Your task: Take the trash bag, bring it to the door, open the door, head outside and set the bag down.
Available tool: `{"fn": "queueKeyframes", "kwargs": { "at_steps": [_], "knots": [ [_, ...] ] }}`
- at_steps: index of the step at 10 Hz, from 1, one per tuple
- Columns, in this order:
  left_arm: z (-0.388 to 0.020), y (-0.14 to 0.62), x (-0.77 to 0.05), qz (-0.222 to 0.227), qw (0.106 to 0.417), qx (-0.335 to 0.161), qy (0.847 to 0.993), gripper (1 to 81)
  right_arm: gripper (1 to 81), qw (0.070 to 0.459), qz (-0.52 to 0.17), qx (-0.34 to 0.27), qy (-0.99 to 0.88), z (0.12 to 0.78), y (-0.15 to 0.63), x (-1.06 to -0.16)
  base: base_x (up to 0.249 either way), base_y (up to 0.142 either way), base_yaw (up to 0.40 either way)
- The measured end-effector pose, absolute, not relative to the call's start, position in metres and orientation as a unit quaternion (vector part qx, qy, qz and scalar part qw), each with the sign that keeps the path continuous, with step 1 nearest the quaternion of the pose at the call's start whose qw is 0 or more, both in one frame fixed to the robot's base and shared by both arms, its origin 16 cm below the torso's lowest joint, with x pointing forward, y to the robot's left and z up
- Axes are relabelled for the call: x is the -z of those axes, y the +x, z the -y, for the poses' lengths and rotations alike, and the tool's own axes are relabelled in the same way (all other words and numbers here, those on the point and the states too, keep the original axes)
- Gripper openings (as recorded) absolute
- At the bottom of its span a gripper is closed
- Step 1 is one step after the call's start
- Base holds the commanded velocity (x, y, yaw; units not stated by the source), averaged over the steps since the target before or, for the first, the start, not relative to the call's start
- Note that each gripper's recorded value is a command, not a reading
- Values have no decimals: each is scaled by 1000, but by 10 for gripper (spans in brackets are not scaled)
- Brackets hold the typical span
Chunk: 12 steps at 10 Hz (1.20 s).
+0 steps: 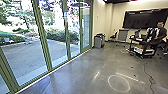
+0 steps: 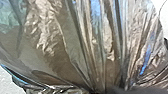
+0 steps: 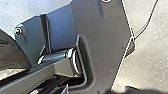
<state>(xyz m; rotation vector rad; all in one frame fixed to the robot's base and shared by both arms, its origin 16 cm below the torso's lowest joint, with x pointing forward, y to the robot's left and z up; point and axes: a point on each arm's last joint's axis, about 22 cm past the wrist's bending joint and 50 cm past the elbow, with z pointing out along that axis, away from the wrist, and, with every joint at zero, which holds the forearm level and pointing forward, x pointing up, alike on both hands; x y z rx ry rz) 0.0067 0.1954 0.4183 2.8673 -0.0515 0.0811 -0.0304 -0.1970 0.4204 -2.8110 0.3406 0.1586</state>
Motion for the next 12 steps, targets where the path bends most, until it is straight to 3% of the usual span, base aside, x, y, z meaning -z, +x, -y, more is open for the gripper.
{"fn": "queueKeyframes", "kwargs": {
  "at_steps": [5, 12],
  "knots": [
    [-195, 6, -418, 18, 136, -28, 990, 10, 811, 152, -119, -55, -980, 197, -30, -420, 0, 0, 0],
    [-195, 6, -418, 18, 136, -29, 990, 10, 811, 152, -118, -53, -980, 197, -30, -420, 103, 0, 0]
  ]
}}
